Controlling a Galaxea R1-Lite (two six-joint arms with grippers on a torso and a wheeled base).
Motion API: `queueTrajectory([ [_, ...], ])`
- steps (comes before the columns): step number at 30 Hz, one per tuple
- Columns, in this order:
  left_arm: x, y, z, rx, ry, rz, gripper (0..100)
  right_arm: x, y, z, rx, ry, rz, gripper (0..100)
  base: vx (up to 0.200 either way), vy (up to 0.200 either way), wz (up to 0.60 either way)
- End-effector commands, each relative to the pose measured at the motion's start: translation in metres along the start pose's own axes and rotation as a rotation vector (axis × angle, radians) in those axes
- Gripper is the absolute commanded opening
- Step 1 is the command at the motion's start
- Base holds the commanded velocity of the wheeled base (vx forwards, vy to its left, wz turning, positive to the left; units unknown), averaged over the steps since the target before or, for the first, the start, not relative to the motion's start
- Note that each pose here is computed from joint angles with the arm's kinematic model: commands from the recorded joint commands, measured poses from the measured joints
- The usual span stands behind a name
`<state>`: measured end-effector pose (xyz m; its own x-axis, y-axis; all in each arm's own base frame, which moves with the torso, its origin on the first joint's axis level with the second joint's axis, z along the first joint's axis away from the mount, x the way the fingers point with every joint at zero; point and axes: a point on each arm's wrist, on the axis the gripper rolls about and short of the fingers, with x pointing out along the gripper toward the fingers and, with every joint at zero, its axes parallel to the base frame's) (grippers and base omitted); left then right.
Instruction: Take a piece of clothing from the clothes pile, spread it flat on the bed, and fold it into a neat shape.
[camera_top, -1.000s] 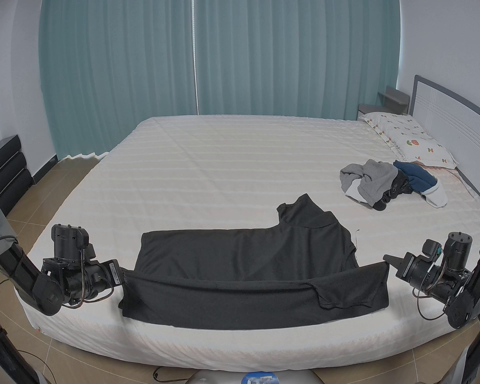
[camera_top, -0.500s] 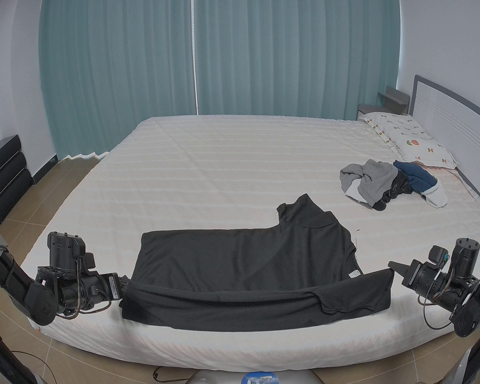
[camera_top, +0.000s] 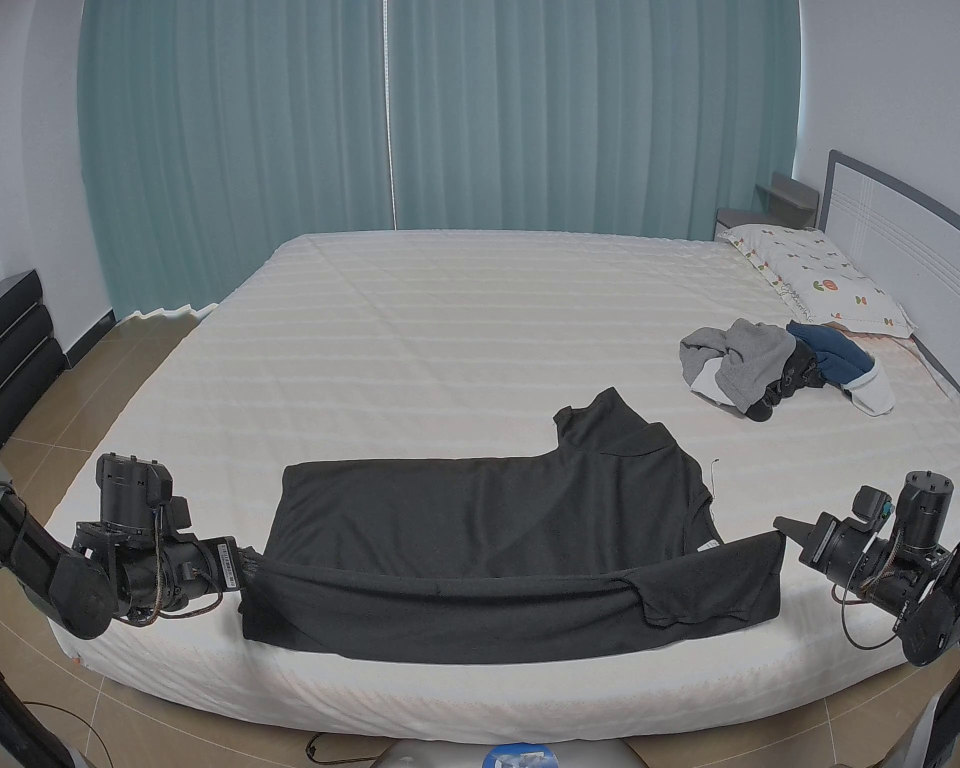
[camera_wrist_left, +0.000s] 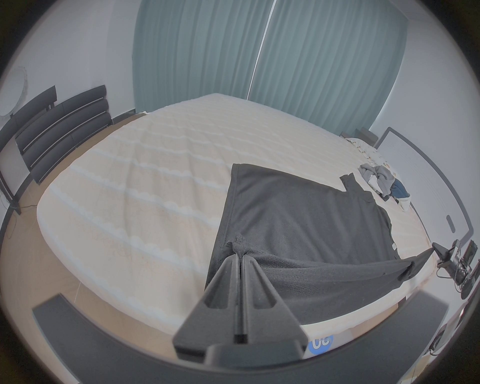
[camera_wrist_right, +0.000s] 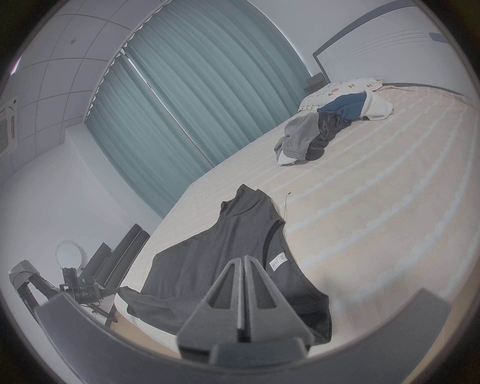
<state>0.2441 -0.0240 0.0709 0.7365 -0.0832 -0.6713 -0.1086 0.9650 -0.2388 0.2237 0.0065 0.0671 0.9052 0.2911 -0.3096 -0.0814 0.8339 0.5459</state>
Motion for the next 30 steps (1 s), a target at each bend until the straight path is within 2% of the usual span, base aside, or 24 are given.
queueTrajectory([
  [1,0.021,0.001,-0.003,-0.028,0.038,0.012,0,0.019,-0.008,-0.005,0.010,0.036,-0.015,0,0.000,0.000,0.00],
  [8,0.046,0.002,-0.008,-0.071,0.015,0.014,0,0.039,-0.019,-0.013,0.021,0.073,-0.039,0,0.000,0.000,0.00],
  [15,0.063,0.004,-0.013,-0.094,0.037,0.023,0,0.053,-0.028,-0.019,0.026,0.085,-0.051,0,0.000,0.000,0.00],
  [24,0.072,0.002,-0.007,-0.167,0.023,0.017,0,0.064,-0.038,-0.028,0.031,0.092,-0.058,0,0.000,0.000,0.00],
  [29,0.072,0.002,-0.007,-0.172,0.023,0.017,0,0.066,-0.041,-0.032,0.035,0.097,-0.061,0,0.000,0.000,0.00],
  [30,0.072,0.002,-0.008,-0.172,0.024,0.018,100,0.066,-0.041,-0.034,0.035,0.105,-0.060,0,0.000,0.000,0.00],
])
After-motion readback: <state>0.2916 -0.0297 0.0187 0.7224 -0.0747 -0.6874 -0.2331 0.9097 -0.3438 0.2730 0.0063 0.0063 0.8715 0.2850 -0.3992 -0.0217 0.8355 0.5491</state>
